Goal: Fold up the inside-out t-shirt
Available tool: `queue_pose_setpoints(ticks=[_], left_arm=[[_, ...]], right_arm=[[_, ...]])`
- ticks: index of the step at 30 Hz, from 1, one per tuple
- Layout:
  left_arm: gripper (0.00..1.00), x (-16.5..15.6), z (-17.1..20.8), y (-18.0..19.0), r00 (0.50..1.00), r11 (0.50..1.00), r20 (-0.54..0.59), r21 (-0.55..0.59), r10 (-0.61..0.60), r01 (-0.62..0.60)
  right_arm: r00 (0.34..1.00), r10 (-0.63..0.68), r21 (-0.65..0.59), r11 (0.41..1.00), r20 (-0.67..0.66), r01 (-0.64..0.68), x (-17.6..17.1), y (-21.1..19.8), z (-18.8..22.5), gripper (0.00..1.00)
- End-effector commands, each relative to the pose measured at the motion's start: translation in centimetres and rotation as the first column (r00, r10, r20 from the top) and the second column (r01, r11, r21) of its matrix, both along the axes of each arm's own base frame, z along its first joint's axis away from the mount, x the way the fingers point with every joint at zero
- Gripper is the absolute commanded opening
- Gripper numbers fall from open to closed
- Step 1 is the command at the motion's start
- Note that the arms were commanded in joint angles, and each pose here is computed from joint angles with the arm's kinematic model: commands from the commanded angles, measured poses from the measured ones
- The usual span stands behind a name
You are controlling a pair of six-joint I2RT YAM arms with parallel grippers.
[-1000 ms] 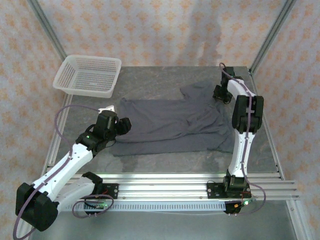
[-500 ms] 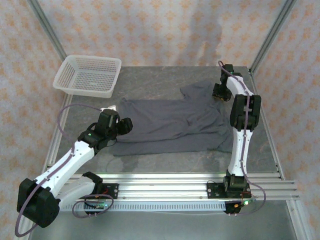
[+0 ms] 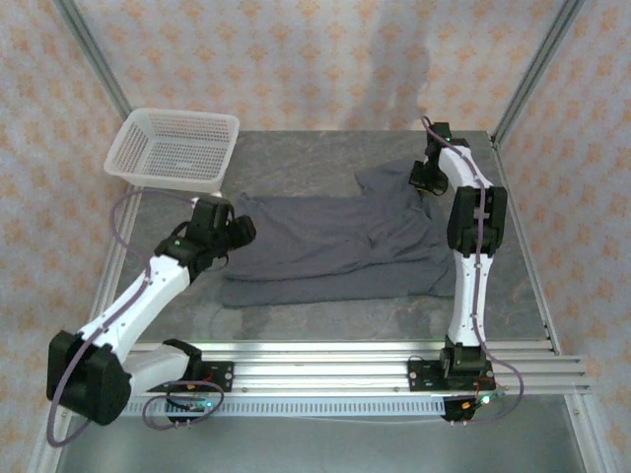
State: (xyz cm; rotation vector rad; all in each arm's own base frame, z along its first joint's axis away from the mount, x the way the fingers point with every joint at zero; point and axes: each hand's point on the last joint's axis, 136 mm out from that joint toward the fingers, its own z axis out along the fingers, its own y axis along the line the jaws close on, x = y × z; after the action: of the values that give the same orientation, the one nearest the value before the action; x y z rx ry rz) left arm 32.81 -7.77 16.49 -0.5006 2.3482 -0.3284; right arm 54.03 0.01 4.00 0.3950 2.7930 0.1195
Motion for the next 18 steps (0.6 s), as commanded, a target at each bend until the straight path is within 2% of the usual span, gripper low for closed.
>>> queue_pose_setpoints(ticks=[1, 4, 8, 15, 18], left_arm=[[0.56, 1.9, 0.6, 2.0, 0.996, 0.993, -0.027, 0.085, 0.089, -0.086], [0.52, 4.3, 0.2, 3.2, 0.985, 0.976, -0.049, 0.15, 0.168, -0.159], [0.44, 7.8, -0.8, 4.8, 0.962, 0.929, -0.062, 0.282, 0.265, -0.238], [0.43, 14.2, -3.5, 4.8, 0.956, 0.882, -0.07, 0.411, 0.284, -0.232], [0.43, 16.7, -5.9, 4.2, 0.956, 0.875, -0.11, 0.442, 0.273, -0.199]], right_arm=[[0.989, -0.031, -0.031, 0.999, 0.144, 0.036, 0.0, -0.9, 6.5, 0.0], [0.988, -0.048, -0.069, 0.996, 0.147, 0.059, -0.9, -1.6, 6.6, 0.0], [0.986, -0.099, -0.152, 0.981, 0.132, 0.119, -2.2, -3.5, 6.0, 0.0], [0.987, -0.119, -0.155, 0.979, 0.108, 0.135, -3.0, -4.0, 5.0, 0.0], [0.988, -0.115, -0.147, 0.981, 0.101, 0.129, -3.0, -3.8, 4.9, 0.0]])
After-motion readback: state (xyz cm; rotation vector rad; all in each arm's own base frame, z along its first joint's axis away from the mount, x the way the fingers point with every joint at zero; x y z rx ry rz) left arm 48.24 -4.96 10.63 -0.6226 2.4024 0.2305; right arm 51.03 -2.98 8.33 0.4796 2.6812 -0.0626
